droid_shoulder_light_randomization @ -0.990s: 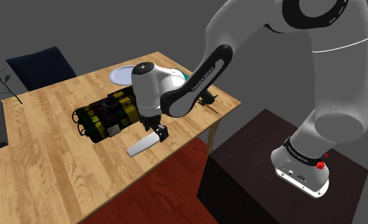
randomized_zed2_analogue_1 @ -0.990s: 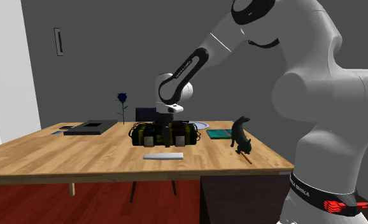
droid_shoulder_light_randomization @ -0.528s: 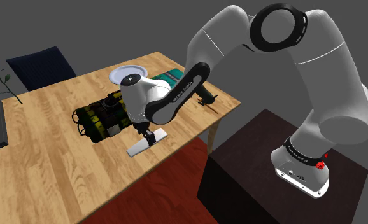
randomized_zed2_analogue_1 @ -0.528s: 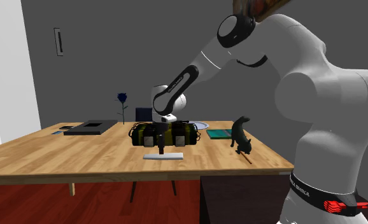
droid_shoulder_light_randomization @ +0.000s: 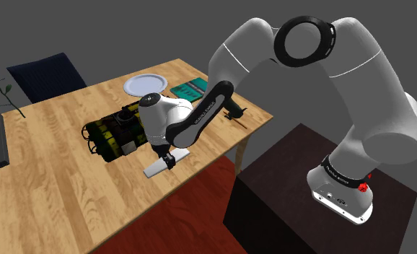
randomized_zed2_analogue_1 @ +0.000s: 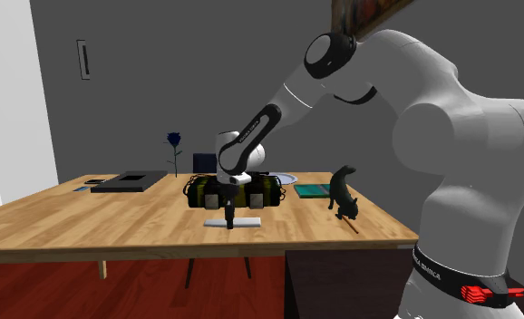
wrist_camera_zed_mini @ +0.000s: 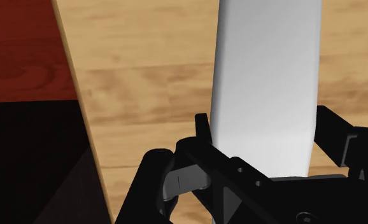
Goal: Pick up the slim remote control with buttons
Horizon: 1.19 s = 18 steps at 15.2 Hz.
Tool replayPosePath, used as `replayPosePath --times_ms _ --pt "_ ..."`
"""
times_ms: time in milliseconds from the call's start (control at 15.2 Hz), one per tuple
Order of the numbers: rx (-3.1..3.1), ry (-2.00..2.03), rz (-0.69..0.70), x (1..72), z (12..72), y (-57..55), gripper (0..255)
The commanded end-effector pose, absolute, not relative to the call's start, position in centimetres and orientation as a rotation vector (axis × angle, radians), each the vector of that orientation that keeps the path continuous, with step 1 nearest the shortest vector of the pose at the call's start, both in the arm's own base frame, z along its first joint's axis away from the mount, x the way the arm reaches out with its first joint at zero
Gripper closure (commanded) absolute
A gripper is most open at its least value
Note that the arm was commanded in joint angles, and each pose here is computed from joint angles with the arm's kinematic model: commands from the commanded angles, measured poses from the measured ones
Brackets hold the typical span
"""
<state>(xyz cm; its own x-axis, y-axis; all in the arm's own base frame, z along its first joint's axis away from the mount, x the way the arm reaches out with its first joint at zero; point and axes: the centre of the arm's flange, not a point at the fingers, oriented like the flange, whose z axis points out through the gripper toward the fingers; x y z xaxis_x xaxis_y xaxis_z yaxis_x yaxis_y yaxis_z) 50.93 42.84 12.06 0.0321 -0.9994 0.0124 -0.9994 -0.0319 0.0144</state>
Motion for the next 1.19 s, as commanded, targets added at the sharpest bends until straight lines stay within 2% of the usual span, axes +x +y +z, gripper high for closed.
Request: replayPosePath --times_ms 0,528,1122 --pt "2.243 -2.173 -0.001 50.9 12.0 42.8 255" --pt "2.243 -2.173 -0.001 50.9 11.9 42.9 255" --pt "2.243 -2.173 -0.001 50.9 16.7 42.9 255"
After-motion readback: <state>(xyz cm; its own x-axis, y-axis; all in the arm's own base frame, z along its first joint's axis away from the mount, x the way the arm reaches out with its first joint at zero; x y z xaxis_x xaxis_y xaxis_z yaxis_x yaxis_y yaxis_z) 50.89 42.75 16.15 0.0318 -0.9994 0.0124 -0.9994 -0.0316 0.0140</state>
